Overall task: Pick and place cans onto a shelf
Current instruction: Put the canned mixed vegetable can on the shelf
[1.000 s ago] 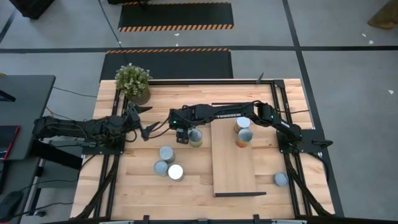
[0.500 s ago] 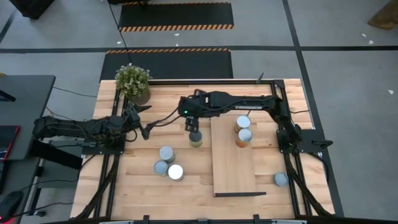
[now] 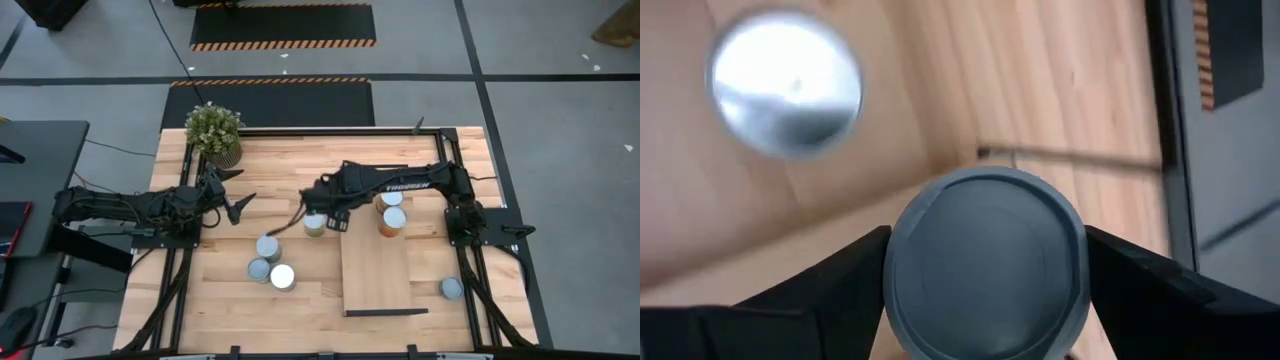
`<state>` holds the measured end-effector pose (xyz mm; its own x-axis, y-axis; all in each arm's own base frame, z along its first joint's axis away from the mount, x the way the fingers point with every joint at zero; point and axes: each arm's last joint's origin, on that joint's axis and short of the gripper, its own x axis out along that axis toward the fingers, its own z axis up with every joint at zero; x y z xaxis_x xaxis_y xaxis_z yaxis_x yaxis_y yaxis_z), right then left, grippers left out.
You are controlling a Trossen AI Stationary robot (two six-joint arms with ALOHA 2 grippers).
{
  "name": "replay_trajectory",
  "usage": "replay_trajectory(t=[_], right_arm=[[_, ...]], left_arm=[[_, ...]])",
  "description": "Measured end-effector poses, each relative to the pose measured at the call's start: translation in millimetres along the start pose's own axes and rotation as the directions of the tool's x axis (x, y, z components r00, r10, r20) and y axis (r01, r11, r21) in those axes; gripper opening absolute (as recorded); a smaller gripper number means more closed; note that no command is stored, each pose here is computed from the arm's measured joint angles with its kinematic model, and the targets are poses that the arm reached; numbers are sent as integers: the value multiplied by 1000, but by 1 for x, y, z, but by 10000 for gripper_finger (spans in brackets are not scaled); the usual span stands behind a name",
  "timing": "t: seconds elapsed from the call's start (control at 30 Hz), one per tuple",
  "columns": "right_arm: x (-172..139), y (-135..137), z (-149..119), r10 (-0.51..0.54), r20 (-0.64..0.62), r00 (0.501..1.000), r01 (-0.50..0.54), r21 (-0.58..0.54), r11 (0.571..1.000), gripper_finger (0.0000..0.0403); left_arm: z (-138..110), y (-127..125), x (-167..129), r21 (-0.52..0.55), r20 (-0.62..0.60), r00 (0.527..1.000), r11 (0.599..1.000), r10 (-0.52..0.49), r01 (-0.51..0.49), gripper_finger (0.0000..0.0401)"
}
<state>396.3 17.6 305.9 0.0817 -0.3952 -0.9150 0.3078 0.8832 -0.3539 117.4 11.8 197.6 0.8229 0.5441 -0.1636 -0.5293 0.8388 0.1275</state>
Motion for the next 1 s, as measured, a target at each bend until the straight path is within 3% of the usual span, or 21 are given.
replay_trajectory(t=[0.23,0.5,0.67,1.0], right_arm=[[12,13,-16,-7,-70,998,6,-15,1000,309],[18,3,-43,68,49,996,-72,72,995,309],[37,-7,-58,92,127,988,-109,135,985,310],[64,-26,-65,109,146,983,-138,208,968,332]], left_arm=[[0,0,0,-1,0,1000,1000,0,0,386],[0,0,0,-1,0,1000,1000,0,0,386],[1,0,0,-5,6,1000,1000,0,0,386],[1,0,0,-8,9,1000,1000,0,0,386]])
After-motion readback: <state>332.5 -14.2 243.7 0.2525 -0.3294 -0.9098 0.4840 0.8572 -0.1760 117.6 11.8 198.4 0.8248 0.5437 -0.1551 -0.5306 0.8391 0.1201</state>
